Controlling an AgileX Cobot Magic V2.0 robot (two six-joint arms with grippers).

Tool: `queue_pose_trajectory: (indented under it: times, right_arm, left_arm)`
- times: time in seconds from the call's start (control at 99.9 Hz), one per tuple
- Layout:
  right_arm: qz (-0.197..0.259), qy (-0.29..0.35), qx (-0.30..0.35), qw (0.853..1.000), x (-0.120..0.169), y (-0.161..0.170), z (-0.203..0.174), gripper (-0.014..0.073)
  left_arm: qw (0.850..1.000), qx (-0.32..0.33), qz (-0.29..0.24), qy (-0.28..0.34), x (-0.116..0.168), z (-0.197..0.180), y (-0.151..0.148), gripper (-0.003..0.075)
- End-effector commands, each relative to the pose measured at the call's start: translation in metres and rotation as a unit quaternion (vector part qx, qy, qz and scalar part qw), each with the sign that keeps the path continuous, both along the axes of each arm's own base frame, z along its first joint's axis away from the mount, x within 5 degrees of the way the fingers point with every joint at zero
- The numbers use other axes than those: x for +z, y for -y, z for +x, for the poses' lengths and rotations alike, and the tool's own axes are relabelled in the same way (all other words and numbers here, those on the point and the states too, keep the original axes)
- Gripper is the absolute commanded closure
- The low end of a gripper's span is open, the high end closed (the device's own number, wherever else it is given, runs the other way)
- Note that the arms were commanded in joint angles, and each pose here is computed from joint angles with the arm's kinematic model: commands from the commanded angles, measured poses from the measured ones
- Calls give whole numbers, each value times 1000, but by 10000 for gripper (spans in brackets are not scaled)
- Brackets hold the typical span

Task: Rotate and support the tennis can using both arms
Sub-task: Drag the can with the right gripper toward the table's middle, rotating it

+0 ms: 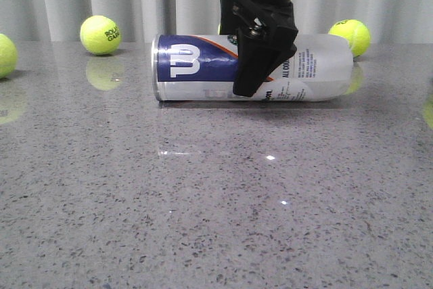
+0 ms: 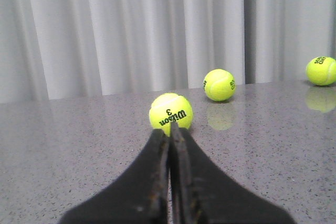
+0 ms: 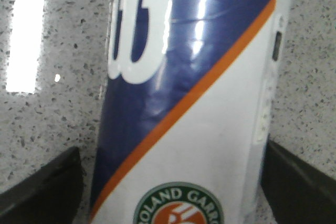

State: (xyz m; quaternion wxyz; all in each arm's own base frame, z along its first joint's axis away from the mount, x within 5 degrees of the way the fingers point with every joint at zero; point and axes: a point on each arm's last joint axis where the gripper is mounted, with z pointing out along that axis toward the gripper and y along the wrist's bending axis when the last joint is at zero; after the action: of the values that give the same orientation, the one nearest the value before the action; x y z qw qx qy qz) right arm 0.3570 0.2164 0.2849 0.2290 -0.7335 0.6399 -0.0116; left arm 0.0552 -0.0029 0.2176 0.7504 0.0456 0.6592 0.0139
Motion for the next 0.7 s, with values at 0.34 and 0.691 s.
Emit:
queue_pose_trajectory:
  times: [0.34, 0.691]
  right_arm:
    - [40, 70, -1, 997, 56, 8, -14, -69]
    - [37, 63, 1, 997, 59, 11, -19, -69]
  left_arm:
    - [999, -9, -10, 36, -7, -2, 1, 741]
    - [999, -9, -10, 36, -7, -2, 1, 741]
